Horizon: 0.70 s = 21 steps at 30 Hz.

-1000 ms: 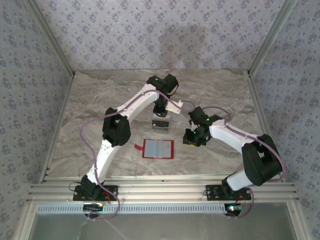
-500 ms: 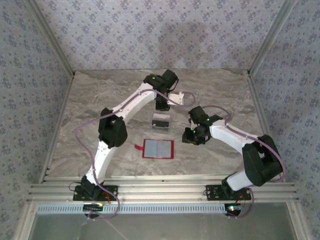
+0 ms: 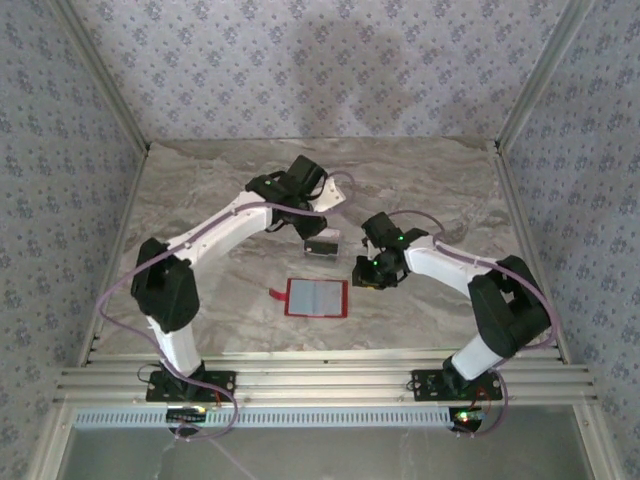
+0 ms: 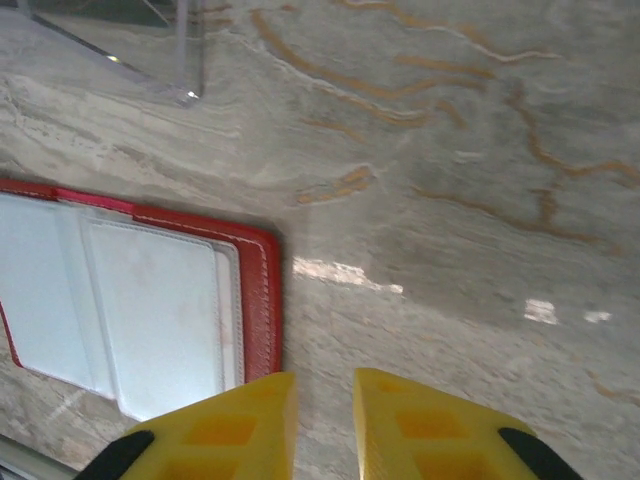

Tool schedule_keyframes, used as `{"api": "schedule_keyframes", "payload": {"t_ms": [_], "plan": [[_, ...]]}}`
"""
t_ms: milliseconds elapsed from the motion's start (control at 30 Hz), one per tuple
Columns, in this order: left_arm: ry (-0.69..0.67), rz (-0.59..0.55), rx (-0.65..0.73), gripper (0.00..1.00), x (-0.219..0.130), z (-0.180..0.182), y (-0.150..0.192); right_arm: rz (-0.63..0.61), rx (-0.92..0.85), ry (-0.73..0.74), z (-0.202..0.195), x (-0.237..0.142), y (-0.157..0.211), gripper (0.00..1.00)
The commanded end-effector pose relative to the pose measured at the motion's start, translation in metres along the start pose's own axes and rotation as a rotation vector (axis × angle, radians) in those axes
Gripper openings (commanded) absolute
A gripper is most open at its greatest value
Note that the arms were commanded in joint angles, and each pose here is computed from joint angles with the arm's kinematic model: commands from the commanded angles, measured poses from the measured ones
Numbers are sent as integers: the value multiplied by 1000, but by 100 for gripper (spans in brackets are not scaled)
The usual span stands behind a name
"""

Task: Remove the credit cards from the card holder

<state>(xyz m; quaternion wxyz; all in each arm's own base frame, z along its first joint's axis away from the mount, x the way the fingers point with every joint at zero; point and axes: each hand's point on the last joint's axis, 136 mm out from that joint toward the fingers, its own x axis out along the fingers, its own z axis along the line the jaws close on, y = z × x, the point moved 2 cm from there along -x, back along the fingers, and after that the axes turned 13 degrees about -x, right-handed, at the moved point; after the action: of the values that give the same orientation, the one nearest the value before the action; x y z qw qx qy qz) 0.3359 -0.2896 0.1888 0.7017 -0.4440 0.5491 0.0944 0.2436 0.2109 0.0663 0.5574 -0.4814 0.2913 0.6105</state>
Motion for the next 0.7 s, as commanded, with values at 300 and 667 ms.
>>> {"api": "schedule_keyframes", "payload": {"t_ms": [300, 667], "plan": [[111, -103, -598, 27, -33, 8, 20, 31, -37, -39, 25, 20, -7, 9], [136, -215, -872, 26, -55, 10, 35, 51, -48, -37, 28, 30, -6, 7]]}}
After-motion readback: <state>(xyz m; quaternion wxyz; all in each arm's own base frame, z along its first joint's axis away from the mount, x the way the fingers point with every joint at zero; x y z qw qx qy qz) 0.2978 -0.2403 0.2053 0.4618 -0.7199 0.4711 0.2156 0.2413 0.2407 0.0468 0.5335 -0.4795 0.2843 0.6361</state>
